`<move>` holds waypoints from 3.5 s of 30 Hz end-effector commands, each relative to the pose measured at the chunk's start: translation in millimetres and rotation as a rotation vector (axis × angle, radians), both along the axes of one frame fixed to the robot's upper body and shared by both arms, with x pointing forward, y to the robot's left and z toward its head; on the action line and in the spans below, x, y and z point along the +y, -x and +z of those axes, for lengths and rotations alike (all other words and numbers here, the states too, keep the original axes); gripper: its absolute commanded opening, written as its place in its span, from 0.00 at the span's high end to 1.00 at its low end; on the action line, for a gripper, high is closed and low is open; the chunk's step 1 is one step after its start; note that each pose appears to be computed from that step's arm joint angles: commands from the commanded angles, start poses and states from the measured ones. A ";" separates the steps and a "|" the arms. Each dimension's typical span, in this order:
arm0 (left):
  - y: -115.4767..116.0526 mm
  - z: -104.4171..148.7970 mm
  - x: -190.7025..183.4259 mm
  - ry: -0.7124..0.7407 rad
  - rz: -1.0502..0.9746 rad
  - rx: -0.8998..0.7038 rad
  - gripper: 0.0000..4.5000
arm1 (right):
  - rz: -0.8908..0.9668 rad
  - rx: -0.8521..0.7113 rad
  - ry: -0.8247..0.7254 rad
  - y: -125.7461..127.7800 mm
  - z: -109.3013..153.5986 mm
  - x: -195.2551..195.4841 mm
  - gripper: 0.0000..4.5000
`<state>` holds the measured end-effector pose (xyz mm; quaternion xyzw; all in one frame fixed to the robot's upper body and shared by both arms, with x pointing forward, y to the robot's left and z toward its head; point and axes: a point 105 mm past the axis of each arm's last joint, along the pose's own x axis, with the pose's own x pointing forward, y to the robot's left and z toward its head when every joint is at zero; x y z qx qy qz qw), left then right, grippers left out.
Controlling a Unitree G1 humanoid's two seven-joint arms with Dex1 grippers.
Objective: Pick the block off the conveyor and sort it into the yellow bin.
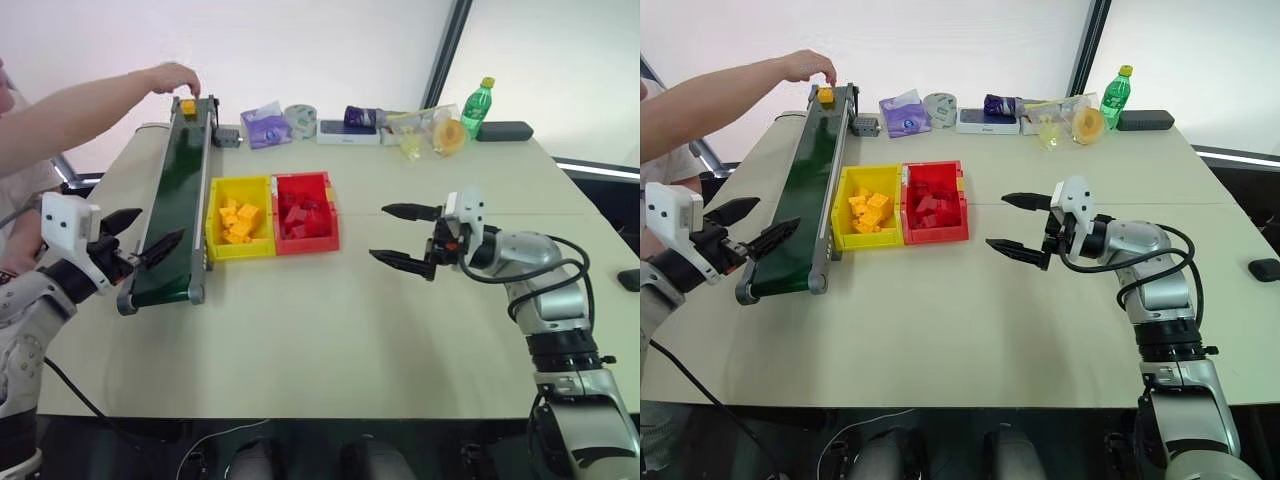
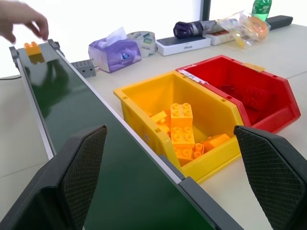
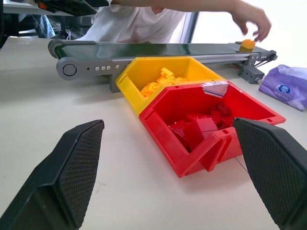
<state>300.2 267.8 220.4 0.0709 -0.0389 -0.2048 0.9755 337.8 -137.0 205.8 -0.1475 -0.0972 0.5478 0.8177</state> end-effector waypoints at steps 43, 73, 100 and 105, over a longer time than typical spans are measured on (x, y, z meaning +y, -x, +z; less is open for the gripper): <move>2.1 20.0 9.6 -0.027 0.081 -0.104 0.01 | 0.033 -0.047 -0.006 -0.9 11.9 5.5 0.00; 1.2 17.9 5.5 -0.028 0.063 -0.094 0.01 | 0.028 -0.045 -0.005 0.2 9.9 4.6 0.00; -61.6 -9.8 13.3 0.116 0.541 0.204 0.01 | 0.086 -0.042 -0.025 3.4 14.6 21.5 0.00; -62.0 -21.0 8.1 0.117 0.523 0.256 0.01 | 0.074 -0.039 -0.023 4.8 12.9 18.5 0.00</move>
